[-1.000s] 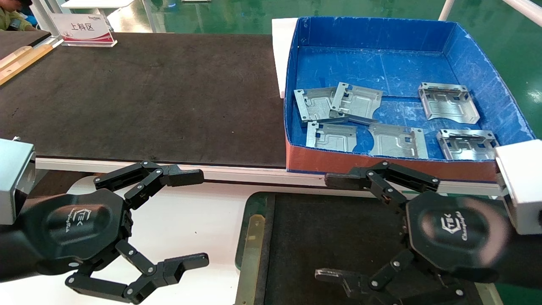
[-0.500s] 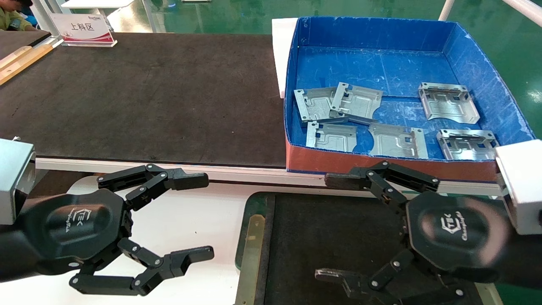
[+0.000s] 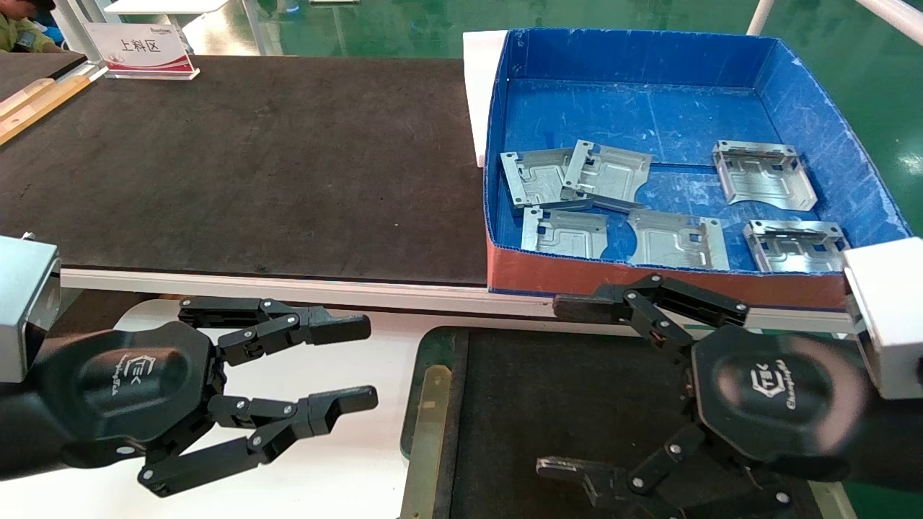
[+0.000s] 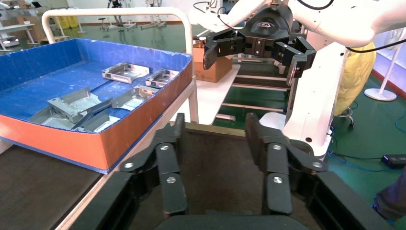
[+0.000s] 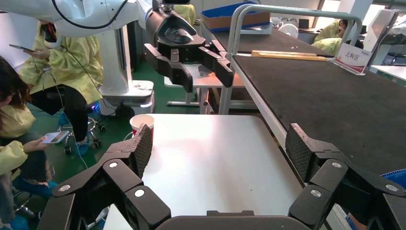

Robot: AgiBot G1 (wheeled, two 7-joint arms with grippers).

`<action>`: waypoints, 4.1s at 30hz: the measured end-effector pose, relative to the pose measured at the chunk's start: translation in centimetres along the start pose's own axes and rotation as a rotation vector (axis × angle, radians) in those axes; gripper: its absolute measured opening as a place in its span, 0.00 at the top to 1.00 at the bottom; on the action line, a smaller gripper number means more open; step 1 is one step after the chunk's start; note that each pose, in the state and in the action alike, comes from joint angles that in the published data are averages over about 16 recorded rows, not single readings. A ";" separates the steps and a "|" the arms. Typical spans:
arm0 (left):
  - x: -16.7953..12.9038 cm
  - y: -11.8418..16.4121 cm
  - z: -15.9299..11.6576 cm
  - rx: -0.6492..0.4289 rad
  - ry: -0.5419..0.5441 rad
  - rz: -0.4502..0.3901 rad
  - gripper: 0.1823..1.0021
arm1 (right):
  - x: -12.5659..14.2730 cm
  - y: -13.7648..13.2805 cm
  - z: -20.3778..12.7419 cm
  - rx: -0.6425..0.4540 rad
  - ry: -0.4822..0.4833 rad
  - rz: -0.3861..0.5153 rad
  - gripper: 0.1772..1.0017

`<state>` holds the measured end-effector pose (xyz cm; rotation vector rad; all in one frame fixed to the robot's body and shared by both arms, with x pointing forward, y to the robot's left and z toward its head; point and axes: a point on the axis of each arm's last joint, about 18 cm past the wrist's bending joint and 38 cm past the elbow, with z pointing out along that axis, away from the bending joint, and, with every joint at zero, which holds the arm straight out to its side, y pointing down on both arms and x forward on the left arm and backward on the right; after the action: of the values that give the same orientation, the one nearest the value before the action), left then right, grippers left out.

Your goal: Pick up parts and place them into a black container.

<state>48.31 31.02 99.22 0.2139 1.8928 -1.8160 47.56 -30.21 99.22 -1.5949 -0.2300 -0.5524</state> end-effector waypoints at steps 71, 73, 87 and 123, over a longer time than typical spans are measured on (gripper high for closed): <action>0.0 0.0 0.0 0.000 0.000 0.000 0.30 | 6.1 0.7 -0.3 -0.047 0.224 -0.004 0.00; 0.0 0.0 0.0 0.000 0.000 0.000 0.24 | 7.5 0.8 -0.6 -0.052 0.264 -0.003 0.00; 0.0 0.0 0.0 0.000 0.000 0.000 0.03 | 17.5 1.9 -4.0 -0.118 0.582 0.017 0.00; 0.0 0.0 0.0 0.000 0.000 0.000 0.00 | 27.1 6.7 -8.4 -0.252 1.135 0.384 0.00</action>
<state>48.31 31.02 99.22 0.2139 1.8928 -1.8160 72.25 -44.02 106.41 -1.2830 1.0007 -1.1063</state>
